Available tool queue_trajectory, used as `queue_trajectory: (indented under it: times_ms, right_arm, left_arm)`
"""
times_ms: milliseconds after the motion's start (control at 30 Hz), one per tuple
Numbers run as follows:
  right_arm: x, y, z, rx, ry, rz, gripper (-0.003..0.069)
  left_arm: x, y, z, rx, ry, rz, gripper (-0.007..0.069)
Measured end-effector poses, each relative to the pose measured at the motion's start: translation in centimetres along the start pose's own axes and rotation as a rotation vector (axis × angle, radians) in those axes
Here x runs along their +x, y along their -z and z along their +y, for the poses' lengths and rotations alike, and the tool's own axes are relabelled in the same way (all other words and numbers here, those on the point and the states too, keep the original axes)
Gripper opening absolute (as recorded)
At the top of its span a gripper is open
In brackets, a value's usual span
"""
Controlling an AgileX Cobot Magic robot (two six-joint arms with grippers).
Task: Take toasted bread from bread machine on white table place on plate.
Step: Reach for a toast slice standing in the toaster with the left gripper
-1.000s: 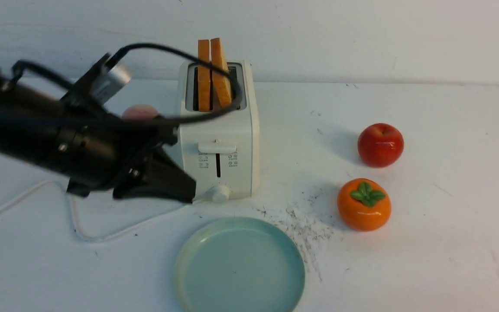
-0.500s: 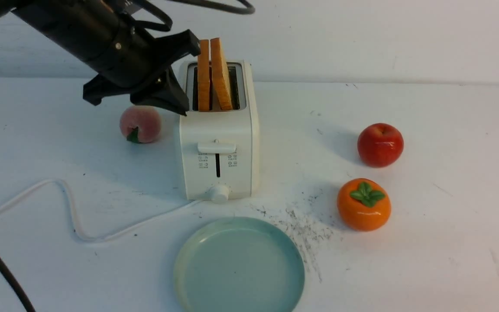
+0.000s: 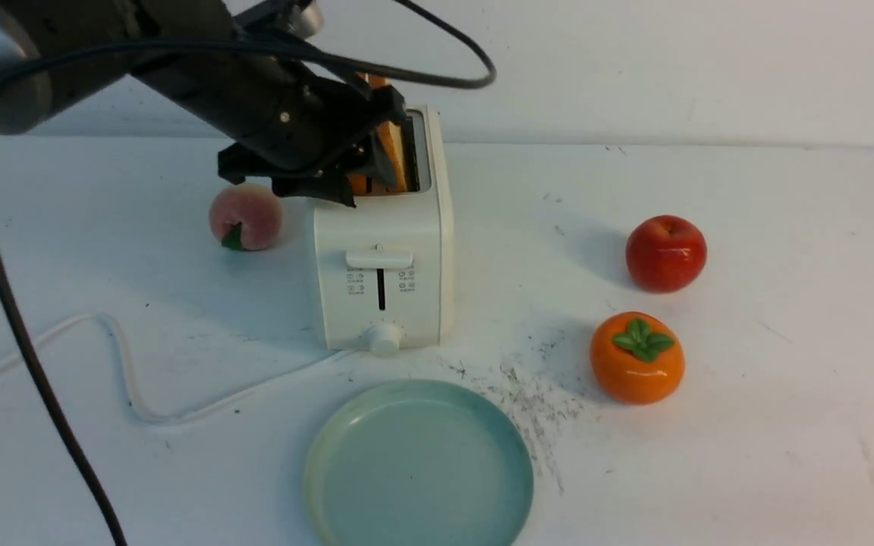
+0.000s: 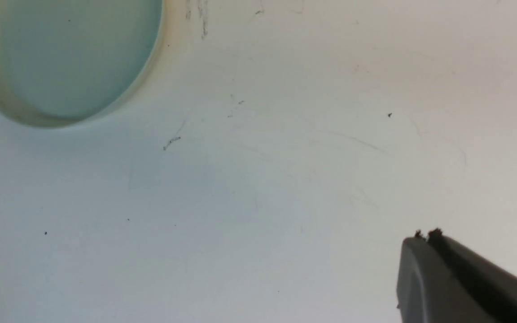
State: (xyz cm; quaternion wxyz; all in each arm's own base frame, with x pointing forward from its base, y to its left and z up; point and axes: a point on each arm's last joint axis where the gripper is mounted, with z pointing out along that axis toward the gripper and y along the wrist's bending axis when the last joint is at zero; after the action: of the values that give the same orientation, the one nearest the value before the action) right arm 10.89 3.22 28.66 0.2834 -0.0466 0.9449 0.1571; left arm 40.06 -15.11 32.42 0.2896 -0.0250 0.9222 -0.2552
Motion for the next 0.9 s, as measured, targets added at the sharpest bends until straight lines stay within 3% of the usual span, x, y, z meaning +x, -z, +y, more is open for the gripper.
queue_trajectory:
  times_ms: [233,633,800,900]
  right_arm:
    - [0.0,0.0,0.3,-0.030,-0.020,-0.005,0.0003]
    - [-0.1,0.0,0.3,-0.038,-0.024,-0.007,0.0013]
    - [-0.1,0.0,0.3,-0.038,-0.024,-0.007,0.0015]
    - [-0.1,0.0,0.4,-0.041,-0.026,-0.006,0.0015]
  left_arm:
    - [-0.5,-0.6,0.6,-0.099,-0.138,-0.076,0.0403]
    - [-1.4,-0.8,0.7,-0.113,-0.192,-0.171,0.0393]
    - [-1.7,-1.0,0.6,-0.106,-0.194,-0.205,0.0344]
    - [-1.7,-1.8,0.9,-0.107,-0.193,-0.210,0.0279]
